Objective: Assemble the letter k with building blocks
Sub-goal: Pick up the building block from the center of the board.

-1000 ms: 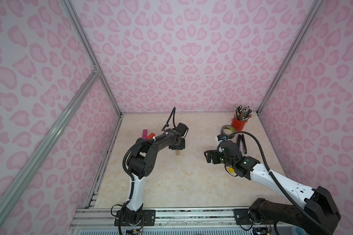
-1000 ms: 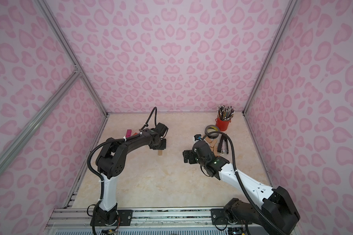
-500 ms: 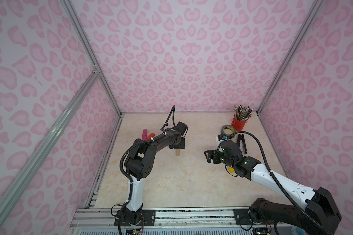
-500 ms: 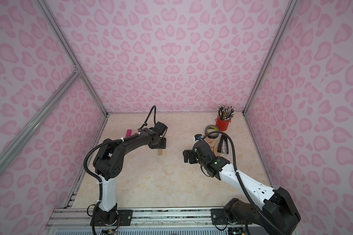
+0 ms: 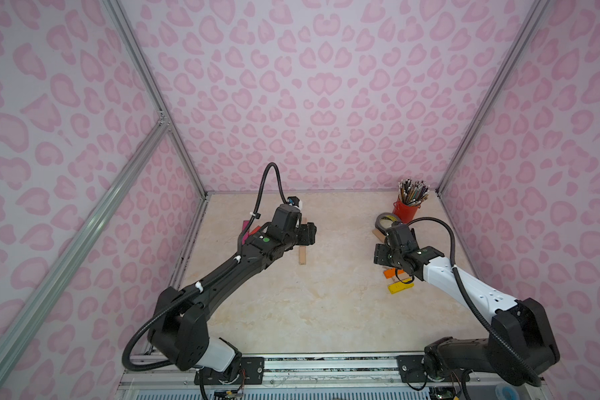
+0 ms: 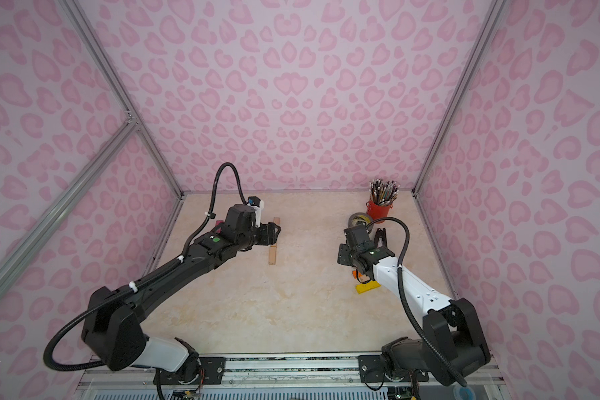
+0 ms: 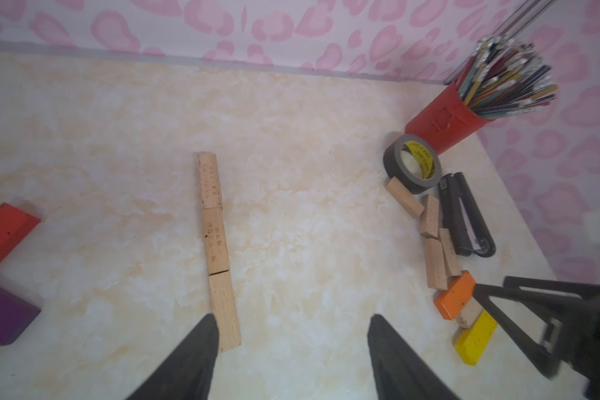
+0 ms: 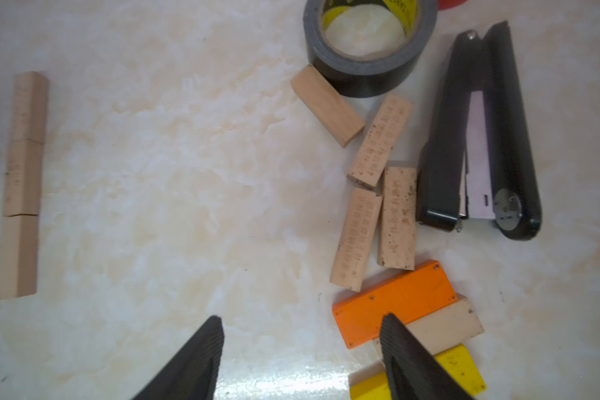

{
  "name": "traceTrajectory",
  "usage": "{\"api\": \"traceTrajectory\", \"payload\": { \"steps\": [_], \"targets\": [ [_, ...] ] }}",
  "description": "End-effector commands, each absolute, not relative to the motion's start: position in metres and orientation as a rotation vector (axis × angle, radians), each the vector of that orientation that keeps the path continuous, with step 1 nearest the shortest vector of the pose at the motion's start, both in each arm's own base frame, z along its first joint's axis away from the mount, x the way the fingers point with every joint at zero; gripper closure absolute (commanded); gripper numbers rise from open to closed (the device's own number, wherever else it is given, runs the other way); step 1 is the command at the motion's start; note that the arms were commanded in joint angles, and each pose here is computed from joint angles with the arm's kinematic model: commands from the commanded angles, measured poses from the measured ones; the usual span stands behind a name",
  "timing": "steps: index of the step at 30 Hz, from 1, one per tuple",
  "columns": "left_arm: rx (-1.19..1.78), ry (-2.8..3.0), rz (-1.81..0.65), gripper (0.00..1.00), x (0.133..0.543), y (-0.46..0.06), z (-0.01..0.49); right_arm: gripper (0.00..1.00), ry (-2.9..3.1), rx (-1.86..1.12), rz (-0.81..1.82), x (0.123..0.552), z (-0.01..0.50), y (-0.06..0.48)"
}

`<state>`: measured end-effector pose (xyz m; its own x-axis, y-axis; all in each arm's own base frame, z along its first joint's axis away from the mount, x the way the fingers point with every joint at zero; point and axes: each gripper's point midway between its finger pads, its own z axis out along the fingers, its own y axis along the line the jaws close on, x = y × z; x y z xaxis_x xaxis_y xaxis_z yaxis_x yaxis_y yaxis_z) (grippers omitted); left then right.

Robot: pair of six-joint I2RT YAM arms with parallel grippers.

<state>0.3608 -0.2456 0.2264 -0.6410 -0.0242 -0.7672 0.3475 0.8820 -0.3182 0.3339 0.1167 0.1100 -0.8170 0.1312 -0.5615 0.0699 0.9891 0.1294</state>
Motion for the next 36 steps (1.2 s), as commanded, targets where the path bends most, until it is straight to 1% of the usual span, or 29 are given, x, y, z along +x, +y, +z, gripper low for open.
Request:
{"api": "traceTrajectory", "payload": {
  "steps": [1, 4, 8, 9, 12, 15, 17, 22, 32, 34, 36],
  "targets": [
    [0.428, 1.972, -0.658, 0.27, 0.343, -0.257, 0.276, 0.35, 2.651, 0.167, 0.030, 0.328, 0.086, 0.099],
    [0.605, 1.866, -0.668, 0.21, 0.315, -0.256, 0.290, 0.41, 2.693, 0.219, 0.004, 0.335, 0.072, 0.091],
    [0.792, 1.749, -0.614, 0.15, 0.284, -0.249, 0.295, 0.51, 2.733, 0.257, -0.032, 0.342, 0.055, 0.086],
    [0.809, 1.721, -0.596, 0.14, 0.280, -0.246, 0.297, 0.53, 2.738, 0.276, -0.057, 0.343, 0.051, 0.083],
    [0.846, 1.625, -0.531, 0.11, 0.269, -0.236, 0.302, 0.56, 2.768, 0.305, -0.081, 0.346, 0.039, 0.079],
    [0.839, 1.583, -0.474, 0.10, 0.268, -0.227, 0.299, 0.60, 2.784, 0.309, -0.076, 0.349, 0.033, 0.082],
    [0.857, 1.583, -0.444, 0.09, 0.270, -0.225, 0.290, 0.61, 2.787, 0.318, -0.073, 0.352, 0.031, 0.083],
    [0.892, 1.605, -0.462, 0.10, 0.272, -0.224, 0.276, 0.65, 2.799, 0.334, -0.041, 0.354, 0.028, 0.088],
    [0.882, 1.605, -0.414, 0.10, 0.274, -0.212, 0.273, 0.65, 2.828, 0.397, 0.015, 0.358, 0.015, 0.097],
    [0.881, 1.605, -0.409, 0.10, 0.274, -0.211, 0.273, 0.70, 2.820, 0.405, 0.012, 0.359, 0.016, 0.097],
    [0.880, 1.606, -0.405, 0.10, 0.275, -0.210, 0.272, 0.73, 2.814, 0.410, 0.008, 0.359, 0.017, 0.096]
  ]
}}
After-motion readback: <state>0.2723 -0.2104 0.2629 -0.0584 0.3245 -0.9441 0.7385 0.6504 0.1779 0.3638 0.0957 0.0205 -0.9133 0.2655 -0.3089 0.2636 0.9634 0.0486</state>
